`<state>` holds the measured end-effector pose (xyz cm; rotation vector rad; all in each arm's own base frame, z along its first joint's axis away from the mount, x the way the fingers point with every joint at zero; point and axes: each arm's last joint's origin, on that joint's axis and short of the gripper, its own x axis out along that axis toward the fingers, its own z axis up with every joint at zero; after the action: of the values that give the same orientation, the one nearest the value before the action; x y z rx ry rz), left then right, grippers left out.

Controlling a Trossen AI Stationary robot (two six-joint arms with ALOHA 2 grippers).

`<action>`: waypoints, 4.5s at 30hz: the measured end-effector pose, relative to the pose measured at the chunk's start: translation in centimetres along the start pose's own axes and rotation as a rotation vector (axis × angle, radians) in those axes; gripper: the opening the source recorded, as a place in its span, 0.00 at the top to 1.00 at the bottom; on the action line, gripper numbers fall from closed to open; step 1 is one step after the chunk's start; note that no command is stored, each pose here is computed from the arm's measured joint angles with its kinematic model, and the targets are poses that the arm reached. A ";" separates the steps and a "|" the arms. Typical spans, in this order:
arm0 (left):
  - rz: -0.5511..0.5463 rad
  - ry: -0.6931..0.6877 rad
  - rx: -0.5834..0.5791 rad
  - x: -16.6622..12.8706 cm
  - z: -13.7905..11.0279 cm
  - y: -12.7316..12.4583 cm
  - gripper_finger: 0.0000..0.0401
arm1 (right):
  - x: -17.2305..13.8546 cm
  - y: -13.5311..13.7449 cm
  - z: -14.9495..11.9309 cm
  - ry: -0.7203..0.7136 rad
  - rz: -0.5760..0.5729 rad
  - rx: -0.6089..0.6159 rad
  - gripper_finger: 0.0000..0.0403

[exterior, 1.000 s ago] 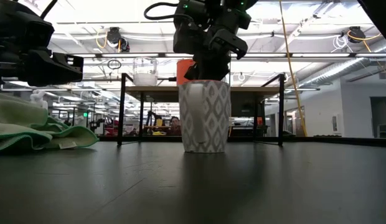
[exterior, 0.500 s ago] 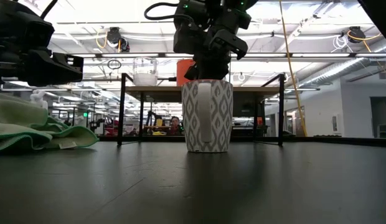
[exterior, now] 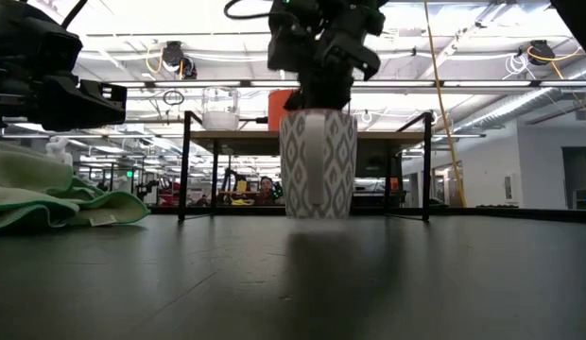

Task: Stack small to large cups/mugs on shelf
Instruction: Put the white patterned mug on the shelf

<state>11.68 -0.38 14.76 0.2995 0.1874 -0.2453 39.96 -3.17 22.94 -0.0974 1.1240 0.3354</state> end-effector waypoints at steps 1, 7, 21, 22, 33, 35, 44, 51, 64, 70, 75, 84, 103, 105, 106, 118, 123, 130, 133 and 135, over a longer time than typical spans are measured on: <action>0.000 0.000 0.000 0.0 0.0 0.0 0.98 | -0.3 0.1 0.1 -0.008 -0.003 -0.002 0.97; 0.000 0.000 0.000 0.0 0.0 0.0 0.98 | -1.4 0.4 0.1 -0.022 -0.006 -0.003 0.97; 0.000 -0.001 -0.005 0.0 0.0 0.0 0.98 | -2.2 0.7 -0.2 0.001 0.006 0.003 0.97; 0.000 0.000 -0.005 0.0 0.0 0.0 0.98 | -2.4 0.8 -0.1 -0.009 0.003 0.001 0.97; 0.000 0.001 -0.012 0.0 0.0 0.0 0.98 | -4.3 1.8 0.3 -0.067 -0.007 -0.030 0.97; 0.000 0.001 -0.013 0.0 0.0 0.0 0.98 | -5.0 2.0 0.3 -0.084 -0.011 -0.041 0.97; -0.003 0.006 -0.022 0.0 -0.1 0.0 0.98 | -7.8 2.9 0.3 -0.153 -0.022 -0.075 0.97; -0.003 0.007 -0.025 0.0 -0.1 0.0 0.98 | -8.3 3.4 -0.6 -0.130 0.007 -0.064 0.97; -0.003 0.007 -0.024 0.0 -0.1 0.0 0.98 | -8.5 4.6 -3.8 -0.202 -0.015 -0.046 0.96; -0.002 0.006 -0.024 0.0 -0.1 0.0 0.98 | -8.6 5.4 -5.6 -0.222 -0.016 -0.025 0.96; -0.002 0.006 -0.023 0.0 -0.1 0.0 0.98 | -8.2 5.8 -7.1 -0.250 -0.021 -0.004 0.96; -0.002 0.006 -0.028 0.0 -0.1 0.0 0.98 | -7.9 6.2 -8.7 -0.287 -0.028 0.018 0.96; -0.002 0.006 -0.043 0.0 -0.1 0.0 0.98 | -7.9 5.6 -8.9 -0.297 -0.052 0.002 0.96; -0.002 0.006 -0.043 0.0 -0.1 0.0 0.98 | -7.8 5.2 -9.0 -0.309 -0.063 0.010 0.96; -0.002 0.006 -0.043 0.0 -0.1 0.0 0.98 | -7.7 5.0 -9.2 -0.308 -0.068 0.017 0.96; -0.003 0.007 -0.041 0.0 -0.1 0.0 0.98 | -8.5 2.0 -10.7 -0.319 -0.150 0.090 0.96; -0.002 0.007 -0.036 0.0 -0.1 0.0 0.98 | -9.5 0.9 -10.8 -0.344 -0.191 0.094 0.96; -0.003 0.008 -0.033 0.0 -0.1 0.0 0.98 | -11.0 -0.3 -10.6 -0.377 -0.240 0.079 0.96; -0.003 0.008 -0.033 0.0 -0.1 0.0 0.98 | -12.2 -0.8 -10.4 -0.392 -0.263 0.086 0.96; -0.003 0.009 -0.034 0.0 -0.1 0.0 0.98 | -13.0 -1.1 -10.2 -0.400 -0.276 0.090 0.96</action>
<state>11.66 -0.38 14.67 0.2670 0.2003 -0.2437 26.44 -9.46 30.04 -0.0995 0.7157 0.0513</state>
